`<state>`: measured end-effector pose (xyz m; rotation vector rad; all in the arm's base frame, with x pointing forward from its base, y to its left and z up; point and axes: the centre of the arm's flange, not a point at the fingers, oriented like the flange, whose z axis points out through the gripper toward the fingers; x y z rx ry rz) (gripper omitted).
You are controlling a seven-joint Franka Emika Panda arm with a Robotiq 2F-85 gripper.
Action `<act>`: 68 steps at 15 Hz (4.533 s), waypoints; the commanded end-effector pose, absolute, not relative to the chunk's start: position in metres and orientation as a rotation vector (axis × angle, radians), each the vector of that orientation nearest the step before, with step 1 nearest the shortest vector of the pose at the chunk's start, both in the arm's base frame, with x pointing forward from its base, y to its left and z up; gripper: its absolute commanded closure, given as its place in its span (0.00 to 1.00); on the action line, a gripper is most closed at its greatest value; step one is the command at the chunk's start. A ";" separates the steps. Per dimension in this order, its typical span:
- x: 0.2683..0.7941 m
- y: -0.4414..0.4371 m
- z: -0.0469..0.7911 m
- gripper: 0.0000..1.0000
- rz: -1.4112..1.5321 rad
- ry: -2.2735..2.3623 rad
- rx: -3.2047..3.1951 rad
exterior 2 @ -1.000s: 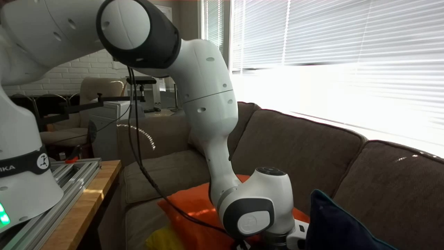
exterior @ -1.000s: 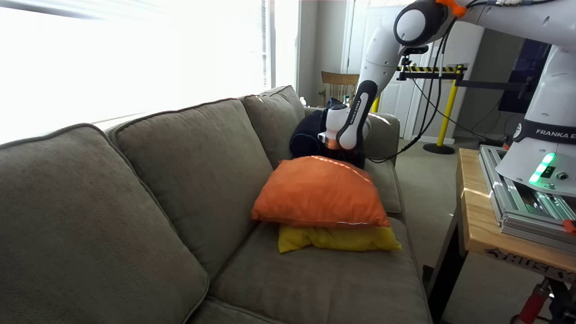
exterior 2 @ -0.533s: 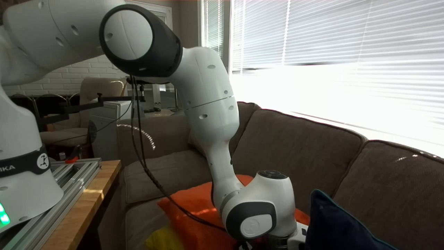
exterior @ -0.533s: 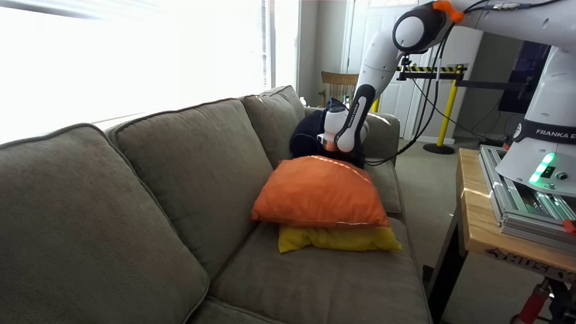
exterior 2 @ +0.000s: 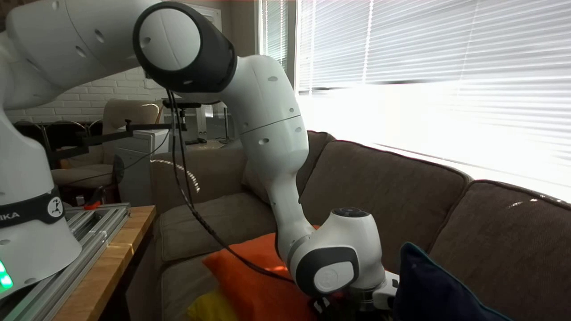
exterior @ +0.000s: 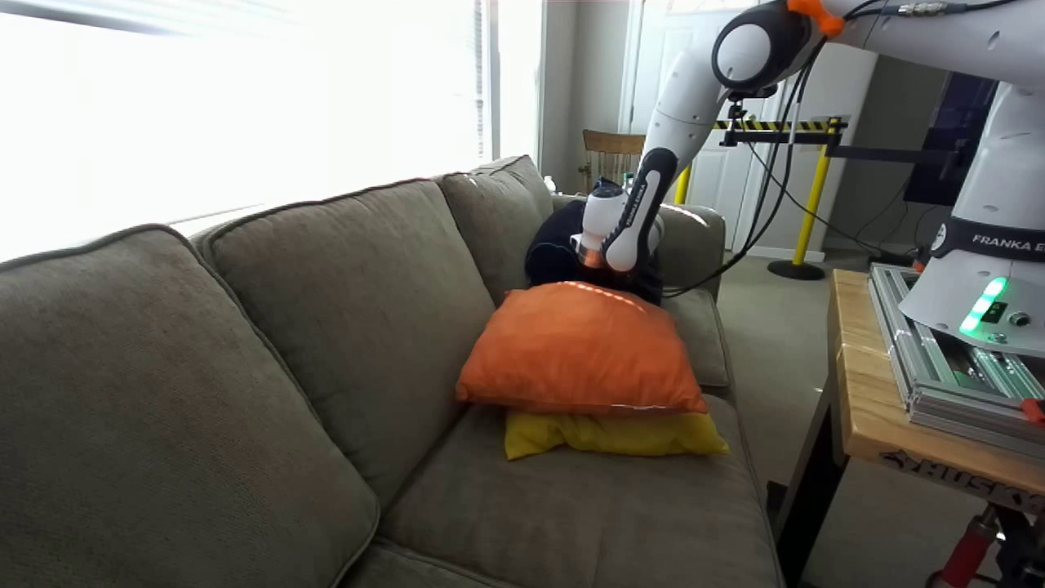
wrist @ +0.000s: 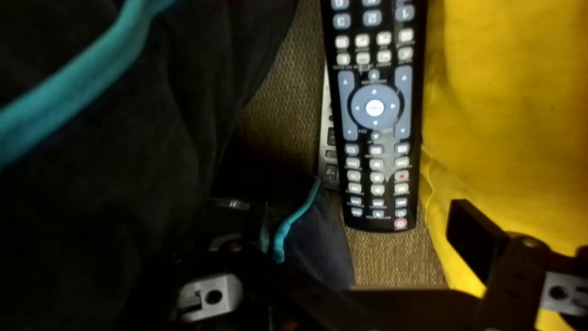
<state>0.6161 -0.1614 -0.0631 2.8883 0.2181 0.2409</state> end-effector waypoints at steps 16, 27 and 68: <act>0.627 -0.172 0.088 0.00 -0.329 0.198 3.145; 0.609 -0.178 0.027 0.00 -0.391 0.150 3.496; 0.582 0.002 0.179 0.98 0.015 1.211 3.318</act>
